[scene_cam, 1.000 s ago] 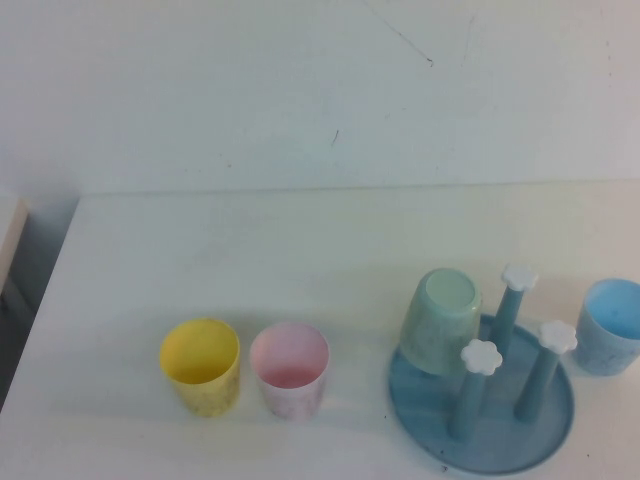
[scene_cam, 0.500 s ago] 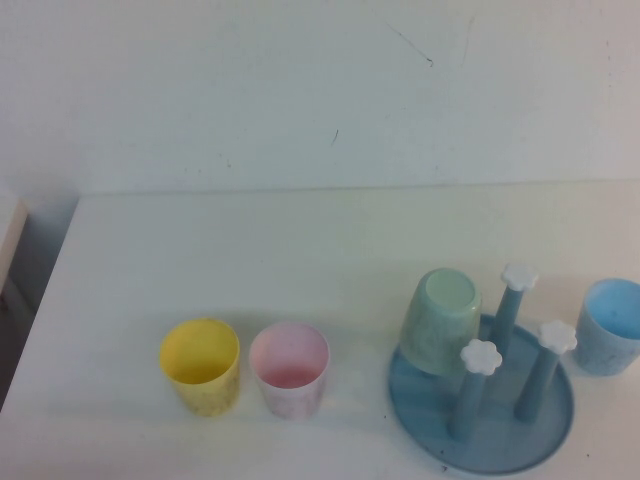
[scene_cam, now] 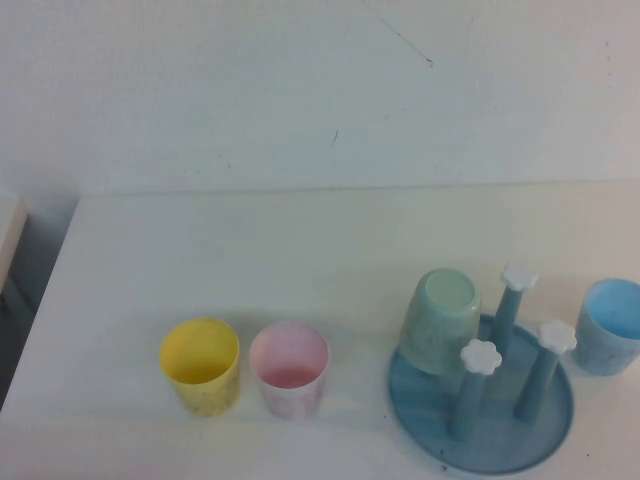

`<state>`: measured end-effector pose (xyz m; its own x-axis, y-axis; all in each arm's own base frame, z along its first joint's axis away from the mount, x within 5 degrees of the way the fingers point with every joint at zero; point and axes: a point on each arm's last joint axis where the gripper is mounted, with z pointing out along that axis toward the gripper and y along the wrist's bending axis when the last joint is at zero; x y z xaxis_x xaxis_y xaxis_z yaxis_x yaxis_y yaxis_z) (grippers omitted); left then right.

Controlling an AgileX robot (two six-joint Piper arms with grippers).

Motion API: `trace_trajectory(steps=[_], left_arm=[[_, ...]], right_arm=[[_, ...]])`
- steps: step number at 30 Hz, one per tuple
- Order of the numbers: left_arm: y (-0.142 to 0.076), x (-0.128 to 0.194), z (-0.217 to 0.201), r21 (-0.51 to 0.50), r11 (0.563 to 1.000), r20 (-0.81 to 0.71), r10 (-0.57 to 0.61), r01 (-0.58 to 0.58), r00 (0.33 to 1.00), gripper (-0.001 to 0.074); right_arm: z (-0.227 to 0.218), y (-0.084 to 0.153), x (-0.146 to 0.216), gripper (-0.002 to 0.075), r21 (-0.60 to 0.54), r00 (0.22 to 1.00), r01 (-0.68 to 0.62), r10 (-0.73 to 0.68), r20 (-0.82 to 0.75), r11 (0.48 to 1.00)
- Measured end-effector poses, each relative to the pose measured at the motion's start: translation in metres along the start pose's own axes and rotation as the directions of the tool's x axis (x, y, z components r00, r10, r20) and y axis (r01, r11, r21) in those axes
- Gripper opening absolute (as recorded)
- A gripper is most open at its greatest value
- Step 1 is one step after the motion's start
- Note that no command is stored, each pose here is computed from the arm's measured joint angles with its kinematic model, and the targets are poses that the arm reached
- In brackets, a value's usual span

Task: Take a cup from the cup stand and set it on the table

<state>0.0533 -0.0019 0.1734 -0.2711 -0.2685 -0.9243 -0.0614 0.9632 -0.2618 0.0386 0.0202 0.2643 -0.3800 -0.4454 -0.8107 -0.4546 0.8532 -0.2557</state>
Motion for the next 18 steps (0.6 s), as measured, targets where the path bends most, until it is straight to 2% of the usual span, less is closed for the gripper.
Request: trace_trajectory(steps=[8,18], left_arm=[[-0.0021,0.0009,-0.0003,0.043,0.996,-0.015,0.084,-0.084,0.996,-0.0002],[-0.0015,0.0010,-0.0003,0.039,0.991,-0.017,0.128,-0.128,0.992,-0.0002]], right_arm=[[0.0000,0.0000,0.0000,-0.0001,0.000,1.000,0.000,0.000,0.000,1.000],[0.0000,0.0000,0.0000,-0.0001,0.000,1.000,0.000,0.000,0.000,1.000]])
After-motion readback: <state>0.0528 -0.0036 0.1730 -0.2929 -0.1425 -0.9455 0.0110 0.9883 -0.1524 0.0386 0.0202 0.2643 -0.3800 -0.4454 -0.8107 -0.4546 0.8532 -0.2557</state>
